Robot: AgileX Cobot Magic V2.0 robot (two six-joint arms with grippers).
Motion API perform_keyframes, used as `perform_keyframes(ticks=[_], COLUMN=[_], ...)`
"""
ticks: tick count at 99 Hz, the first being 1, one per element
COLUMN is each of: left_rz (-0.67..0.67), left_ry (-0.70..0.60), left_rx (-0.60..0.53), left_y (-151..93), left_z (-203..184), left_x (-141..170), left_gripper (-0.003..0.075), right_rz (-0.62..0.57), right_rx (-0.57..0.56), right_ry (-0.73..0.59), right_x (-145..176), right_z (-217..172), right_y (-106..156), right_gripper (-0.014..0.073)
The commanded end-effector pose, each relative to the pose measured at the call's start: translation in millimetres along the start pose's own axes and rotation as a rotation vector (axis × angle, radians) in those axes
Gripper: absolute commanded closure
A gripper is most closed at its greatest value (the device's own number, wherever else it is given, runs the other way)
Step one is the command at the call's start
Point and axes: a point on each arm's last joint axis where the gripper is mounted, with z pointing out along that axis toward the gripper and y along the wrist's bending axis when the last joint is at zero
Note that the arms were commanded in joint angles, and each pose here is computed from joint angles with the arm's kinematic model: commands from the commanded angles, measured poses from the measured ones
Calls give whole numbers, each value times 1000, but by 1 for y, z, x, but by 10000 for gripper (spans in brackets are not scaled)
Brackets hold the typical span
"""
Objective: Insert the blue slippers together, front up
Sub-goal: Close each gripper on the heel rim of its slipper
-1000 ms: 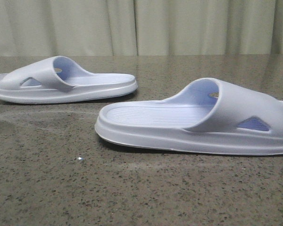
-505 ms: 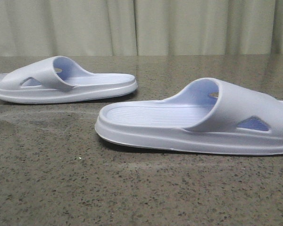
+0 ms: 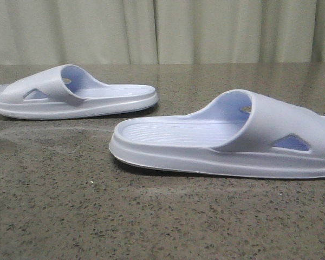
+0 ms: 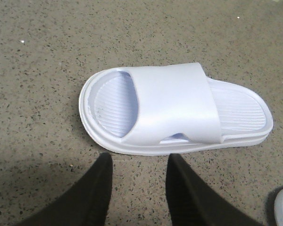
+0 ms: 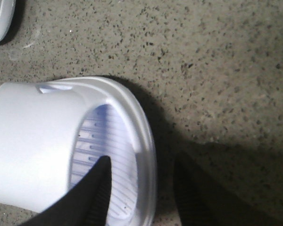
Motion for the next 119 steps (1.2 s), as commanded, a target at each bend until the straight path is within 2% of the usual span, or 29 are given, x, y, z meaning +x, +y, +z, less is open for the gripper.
perform_keyframes(ticks=[1,11,34,39,45,46,47,48,50,53,76,77,98,119], left_rz=[-15,-15,-14,-14,-14,-14,-14,-14,-14,-14,-65,-99,-204,-260], left_ry=[-69,-65,-58,-58,-58,-58,-58,-58,-58,-58,-34,-17,48,135], left_rx=[10,14,20,20,20,20,20,20,20,20,18,30,191,242], left_y=[-4,-5,-5,-5,-5,-5,-5,-5,-5,-5,3,7,34,62], left_z=[-6,-6,-6,-6,-6,-6,-6,-6,-6,-6,4,8,25,48], left_x=[-14,-14,-13,-13,-13,-13,-13,-13,-13,-13,-17,-21,-48,-57], left_gripper=[482,482,482,482,482,482,482,482,482,482,482,482,482,482], right_rz=[-10,-5,-7,-7,-7,-7,-7,-7,-13,-15,-6,-5,-14,-26], right_rx=[-61,-121,-137,-135,-135,-135,-135,-135,-135,-135,-134,-128,-131,-146], right_ry=[-15,2,26,23,23,23,23,23,23,23,3,-4,-15,-36], right_x=[-8,-9,-9,-9,-9,-9,-9,-9,-9,-9,-11,-11,-12,-14], right_z=[-3,3,7,7,7,7,7,7,7,7,7,7,7,7], right_y=[6,5,3,2,2,2,2,2,2,2,2,2,2,4], right_gripper=[337,337,362,423,560,560,605,605,668,704,701,701,702,702])
